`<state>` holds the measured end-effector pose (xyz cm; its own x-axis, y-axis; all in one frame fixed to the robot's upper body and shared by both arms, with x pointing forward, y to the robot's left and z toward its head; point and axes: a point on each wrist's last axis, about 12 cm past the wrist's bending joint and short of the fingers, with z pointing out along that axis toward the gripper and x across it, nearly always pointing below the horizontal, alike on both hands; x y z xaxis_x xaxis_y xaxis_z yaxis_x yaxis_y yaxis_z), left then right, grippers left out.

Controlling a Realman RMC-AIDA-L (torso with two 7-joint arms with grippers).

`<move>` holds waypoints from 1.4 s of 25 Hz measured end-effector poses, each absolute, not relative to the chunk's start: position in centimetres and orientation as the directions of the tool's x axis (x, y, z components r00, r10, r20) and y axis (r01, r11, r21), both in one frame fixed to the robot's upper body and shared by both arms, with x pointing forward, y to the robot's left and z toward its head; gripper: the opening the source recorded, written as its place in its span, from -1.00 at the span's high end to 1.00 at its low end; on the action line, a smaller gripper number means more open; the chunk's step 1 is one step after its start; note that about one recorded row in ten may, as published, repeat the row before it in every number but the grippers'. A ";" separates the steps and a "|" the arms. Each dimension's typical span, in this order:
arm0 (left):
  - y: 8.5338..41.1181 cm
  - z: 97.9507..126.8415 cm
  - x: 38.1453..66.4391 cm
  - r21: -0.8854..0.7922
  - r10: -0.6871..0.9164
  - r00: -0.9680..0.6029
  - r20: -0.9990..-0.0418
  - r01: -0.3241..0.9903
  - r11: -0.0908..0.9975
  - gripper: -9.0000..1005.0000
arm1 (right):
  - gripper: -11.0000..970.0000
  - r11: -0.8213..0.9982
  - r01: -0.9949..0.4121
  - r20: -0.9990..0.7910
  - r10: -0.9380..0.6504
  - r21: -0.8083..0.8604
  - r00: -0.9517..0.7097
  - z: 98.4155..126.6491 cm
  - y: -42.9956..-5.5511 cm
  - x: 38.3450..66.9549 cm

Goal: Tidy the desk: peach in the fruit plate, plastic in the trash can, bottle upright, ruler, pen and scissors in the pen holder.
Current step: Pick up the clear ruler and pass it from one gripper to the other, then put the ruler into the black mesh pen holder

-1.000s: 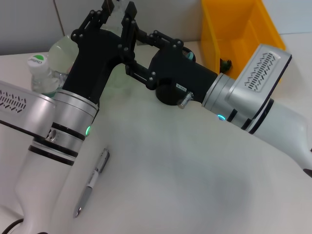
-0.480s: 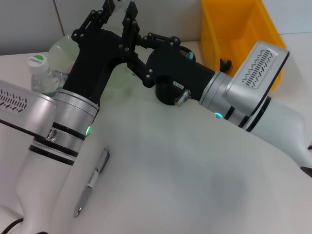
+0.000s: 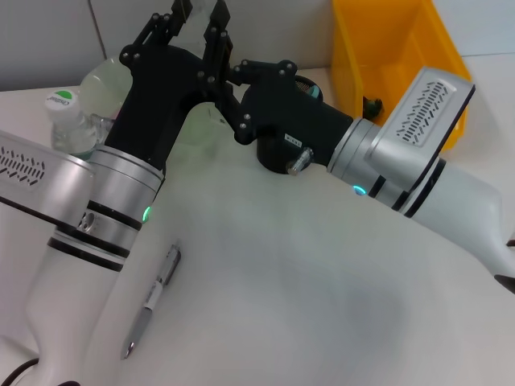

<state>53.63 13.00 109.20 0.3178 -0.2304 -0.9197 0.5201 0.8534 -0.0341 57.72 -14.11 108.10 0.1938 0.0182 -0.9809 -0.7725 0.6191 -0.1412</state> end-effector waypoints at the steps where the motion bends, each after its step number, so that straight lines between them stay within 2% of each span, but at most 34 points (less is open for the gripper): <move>1: 13.0 109.2 53.6 -0.035 -0.231 0.317 -0.920 0.518 0.854 0.20 | 0.60 0.620 -0.773 -0.981 0.021 -0.137 0.190 108.1 -14.1 57.7; 3: 13.0 109.2 53.6 -0.036 -0.231 0.317 -0.920 0.518 0.855 0.20 | 0.72 0.621 -0.772 -0.982 0.023 -0.134 0.189 108.1 -14.1 57.6; 16: 13.1 109.1 53.5 -0.042 -0.234 0.314 -0.920 0.515 0.856 0.20 | 0.79 0.615 -0.778 -0.982 0.030 -0.127 0.185 108.0 -13.9 57.5; 23: 13.1 109.1 53.5 -0.046 -0.239 0.312 -0.919 0.517 0.855 0.20 | 0.95 0.627 -0.769 -0.982 0.041 -0.120 0.186 108.1 -14.0 57.5; 35: 13.1 109.0 53.5 -0.054 -0.253 0.301 -0.920 0.540 0.840 0.12 | 0.97 0.623 -0.774 -0.982 0.046 -0.113 0.181 108.0 -14.0 57.4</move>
